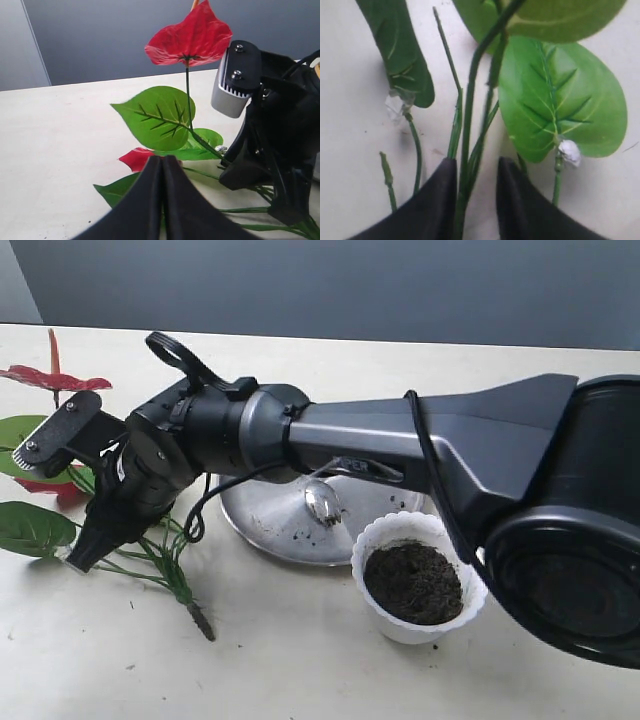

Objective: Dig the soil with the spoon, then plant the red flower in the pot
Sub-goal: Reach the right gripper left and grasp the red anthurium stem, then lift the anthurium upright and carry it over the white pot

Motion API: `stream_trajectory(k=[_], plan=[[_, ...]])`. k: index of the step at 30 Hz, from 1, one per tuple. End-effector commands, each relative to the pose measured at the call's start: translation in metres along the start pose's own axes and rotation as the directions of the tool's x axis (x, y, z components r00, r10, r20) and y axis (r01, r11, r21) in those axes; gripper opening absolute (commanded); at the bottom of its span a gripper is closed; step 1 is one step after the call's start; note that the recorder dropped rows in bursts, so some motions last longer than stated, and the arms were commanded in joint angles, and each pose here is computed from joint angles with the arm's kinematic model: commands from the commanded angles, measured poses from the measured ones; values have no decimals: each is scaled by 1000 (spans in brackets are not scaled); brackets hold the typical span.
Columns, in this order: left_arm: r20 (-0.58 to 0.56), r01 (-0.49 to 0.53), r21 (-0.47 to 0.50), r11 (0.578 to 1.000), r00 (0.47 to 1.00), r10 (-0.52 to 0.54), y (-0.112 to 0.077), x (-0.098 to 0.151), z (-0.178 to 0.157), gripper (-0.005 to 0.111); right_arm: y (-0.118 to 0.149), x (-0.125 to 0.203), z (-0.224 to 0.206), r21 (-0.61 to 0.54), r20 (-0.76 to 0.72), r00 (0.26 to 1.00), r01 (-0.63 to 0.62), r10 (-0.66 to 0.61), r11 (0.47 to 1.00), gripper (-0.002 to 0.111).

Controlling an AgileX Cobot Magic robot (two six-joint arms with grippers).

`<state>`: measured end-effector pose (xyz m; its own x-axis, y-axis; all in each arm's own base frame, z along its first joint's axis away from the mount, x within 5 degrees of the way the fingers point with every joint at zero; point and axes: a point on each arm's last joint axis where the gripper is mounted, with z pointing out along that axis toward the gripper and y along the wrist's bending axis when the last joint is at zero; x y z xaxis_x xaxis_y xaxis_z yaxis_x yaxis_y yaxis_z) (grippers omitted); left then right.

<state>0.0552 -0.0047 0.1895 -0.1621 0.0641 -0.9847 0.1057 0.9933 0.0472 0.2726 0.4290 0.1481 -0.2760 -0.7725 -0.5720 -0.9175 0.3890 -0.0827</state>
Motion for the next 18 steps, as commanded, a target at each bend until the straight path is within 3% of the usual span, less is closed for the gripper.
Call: stream_trajectory(k=[1,6,9,13,18], plan=[[17,4,6,1000,1000,-4,0,-2,0,1,-1,-4,-2,10,24,1000,3,-4,1000,0],[17,4,6,1000,1000,-4,0,-2,0,1,-4,-18,-25,25,87,996,2,-4,1000,0],[17,4,6,1000,1000,-4,0,-2,0,1,-14,-33,-48,41,185,980,-77,68,996,0],[17,4,6,1000,1000,-4,0,-2,0,1,-44,-48,-88,41,329,912,-272,244,961,0],[17,4,6,1000,1000,-4,0,-2,0,1,-88,-42,-136,76,396,858,-387,328,919,0]])
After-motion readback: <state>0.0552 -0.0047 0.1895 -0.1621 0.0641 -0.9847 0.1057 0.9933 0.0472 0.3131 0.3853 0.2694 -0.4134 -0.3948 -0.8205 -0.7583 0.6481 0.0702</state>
